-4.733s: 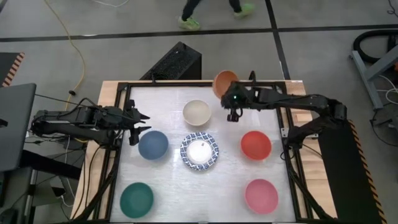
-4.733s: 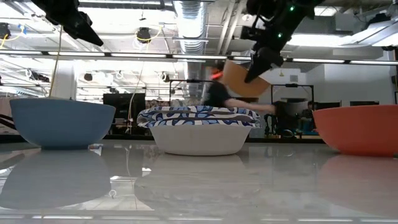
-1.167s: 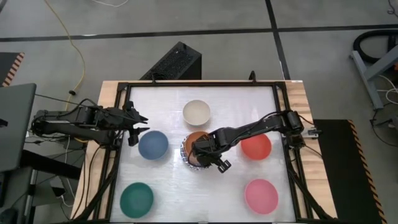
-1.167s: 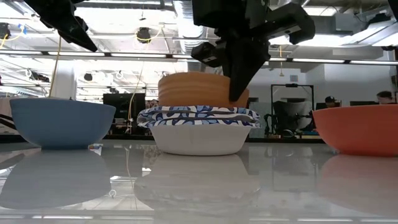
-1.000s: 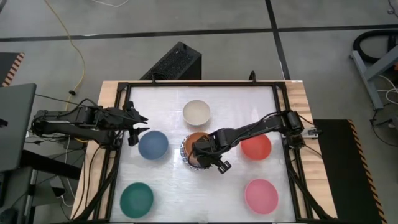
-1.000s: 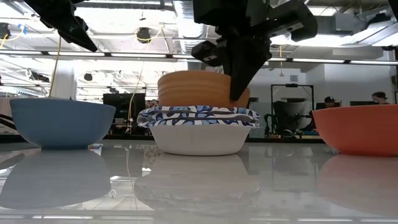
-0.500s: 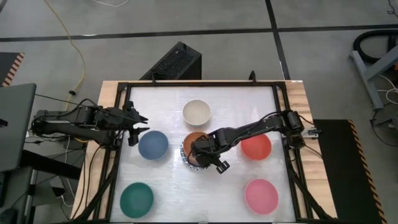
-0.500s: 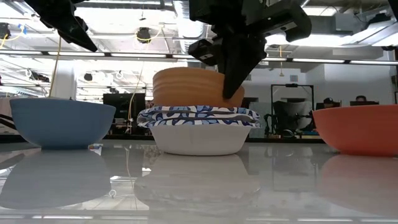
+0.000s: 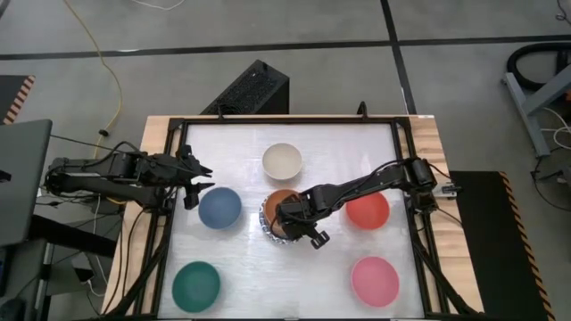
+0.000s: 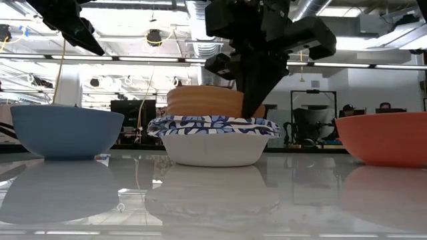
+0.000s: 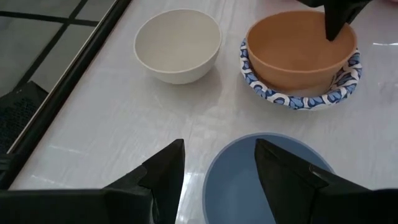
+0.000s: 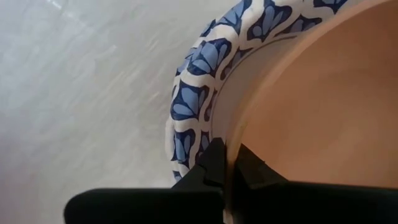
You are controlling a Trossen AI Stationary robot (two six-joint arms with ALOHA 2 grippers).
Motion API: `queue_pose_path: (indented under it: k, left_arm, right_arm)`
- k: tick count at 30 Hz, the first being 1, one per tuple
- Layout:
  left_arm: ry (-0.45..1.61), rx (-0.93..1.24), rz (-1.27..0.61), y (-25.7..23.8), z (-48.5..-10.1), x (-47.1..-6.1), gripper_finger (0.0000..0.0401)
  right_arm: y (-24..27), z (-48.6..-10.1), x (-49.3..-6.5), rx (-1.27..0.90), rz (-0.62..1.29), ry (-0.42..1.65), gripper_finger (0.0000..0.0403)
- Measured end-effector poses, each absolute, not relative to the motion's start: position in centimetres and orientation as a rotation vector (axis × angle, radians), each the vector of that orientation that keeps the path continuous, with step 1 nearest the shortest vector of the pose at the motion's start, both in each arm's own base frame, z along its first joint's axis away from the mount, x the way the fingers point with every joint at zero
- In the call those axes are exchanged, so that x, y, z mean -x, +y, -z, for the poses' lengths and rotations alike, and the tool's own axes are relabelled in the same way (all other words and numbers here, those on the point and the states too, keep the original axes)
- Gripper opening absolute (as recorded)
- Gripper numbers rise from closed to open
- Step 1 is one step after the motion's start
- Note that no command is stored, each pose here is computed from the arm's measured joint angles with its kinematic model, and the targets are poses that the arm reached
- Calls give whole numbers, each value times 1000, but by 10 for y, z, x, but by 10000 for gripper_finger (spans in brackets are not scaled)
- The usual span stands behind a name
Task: Nest bowls inside each other by size order
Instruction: Stack the orange bowl into the white blue bowls
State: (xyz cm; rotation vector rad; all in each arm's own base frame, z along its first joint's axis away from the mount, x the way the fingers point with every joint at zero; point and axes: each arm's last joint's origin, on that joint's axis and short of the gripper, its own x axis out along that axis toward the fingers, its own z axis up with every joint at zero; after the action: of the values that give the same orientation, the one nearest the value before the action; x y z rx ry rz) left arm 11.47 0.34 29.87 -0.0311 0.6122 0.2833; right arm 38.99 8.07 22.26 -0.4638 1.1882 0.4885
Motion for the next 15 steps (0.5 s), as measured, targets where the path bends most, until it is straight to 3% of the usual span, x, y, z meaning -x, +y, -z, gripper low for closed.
queue_pose_path:
  k: [15]
  left_arm:
    - [612,31,-284,3,-299,-115,185]
  right_arm:
    - [80,-220,-389,449,-480,1201,16]
